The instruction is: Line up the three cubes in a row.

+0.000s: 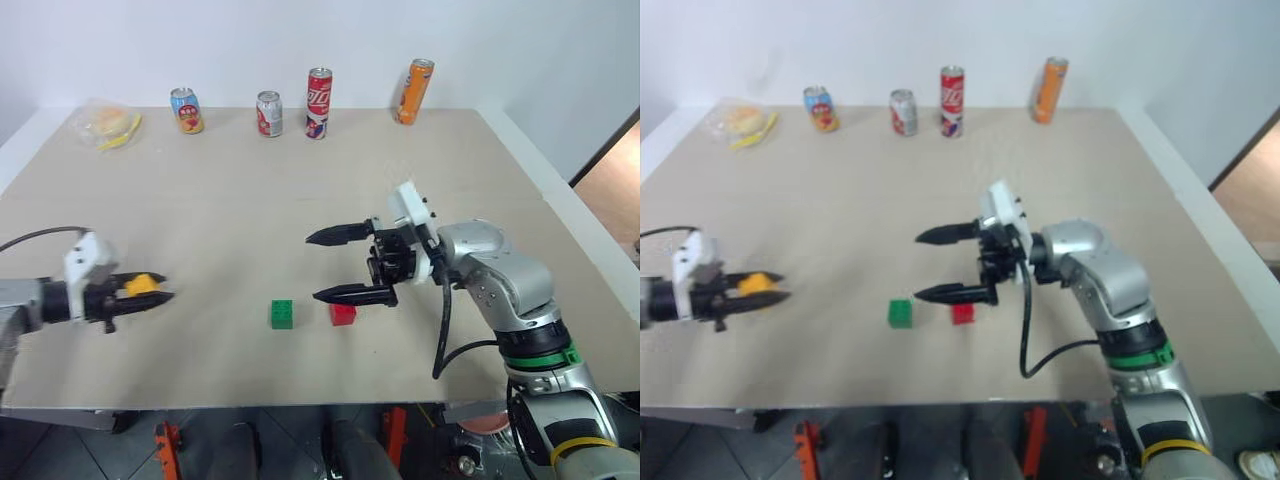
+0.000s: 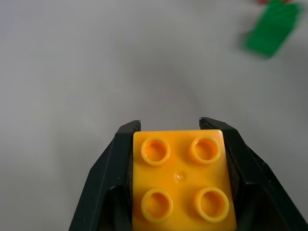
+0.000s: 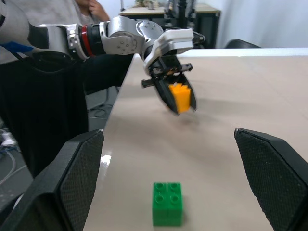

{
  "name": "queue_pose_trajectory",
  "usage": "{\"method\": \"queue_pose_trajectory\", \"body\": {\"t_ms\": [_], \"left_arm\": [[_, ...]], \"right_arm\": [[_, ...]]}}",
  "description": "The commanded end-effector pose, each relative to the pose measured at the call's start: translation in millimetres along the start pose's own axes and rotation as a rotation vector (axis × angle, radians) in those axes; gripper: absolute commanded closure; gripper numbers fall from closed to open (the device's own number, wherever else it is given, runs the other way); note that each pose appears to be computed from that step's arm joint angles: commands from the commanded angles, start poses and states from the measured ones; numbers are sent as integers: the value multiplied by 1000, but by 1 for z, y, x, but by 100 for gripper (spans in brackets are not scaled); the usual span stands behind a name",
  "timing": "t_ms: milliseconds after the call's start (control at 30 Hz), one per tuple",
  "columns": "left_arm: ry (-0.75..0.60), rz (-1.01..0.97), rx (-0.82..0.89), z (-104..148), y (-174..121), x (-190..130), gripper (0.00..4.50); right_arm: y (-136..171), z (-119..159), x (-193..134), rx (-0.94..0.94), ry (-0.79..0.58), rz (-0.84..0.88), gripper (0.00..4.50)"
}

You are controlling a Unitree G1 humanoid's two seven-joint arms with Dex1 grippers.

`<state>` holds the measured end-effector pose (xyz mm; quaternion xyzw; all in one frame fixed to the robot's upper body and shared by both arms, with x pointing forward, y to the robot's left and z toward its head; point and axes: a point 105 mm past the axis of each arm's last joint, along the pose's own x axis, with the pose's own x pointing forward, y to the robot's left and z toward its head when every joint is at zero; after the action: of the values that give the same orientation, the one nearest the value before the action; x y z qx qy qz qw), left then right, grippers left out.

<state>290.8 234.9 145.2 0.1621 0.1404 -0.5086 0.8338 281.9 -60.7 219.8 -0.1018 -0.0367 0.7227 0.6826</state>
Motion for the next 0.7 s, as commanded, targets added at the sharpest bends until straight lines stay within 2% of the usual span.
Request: {"method": "queue_pose_trajectory", "body": {"t_ms": [33, 267, 400, 700], "left_arm": [[18, -122, 90, 15, -9, 22, 311], [23, -305, 147, 26, -17, 58, 311], [41, -353, 160, 23, -19, 67, 311], [56, -378, 142, 12, -27, 66, 311]], "right_arm": [[-4, 10, -9, -50, 4, -45, 0], [-1, 10, -19, -61, 21, -123, 0], [2, 10, -22, -61, 22, -156, 0], [6, 9, -28, -56, 29, -205, 0]]}}
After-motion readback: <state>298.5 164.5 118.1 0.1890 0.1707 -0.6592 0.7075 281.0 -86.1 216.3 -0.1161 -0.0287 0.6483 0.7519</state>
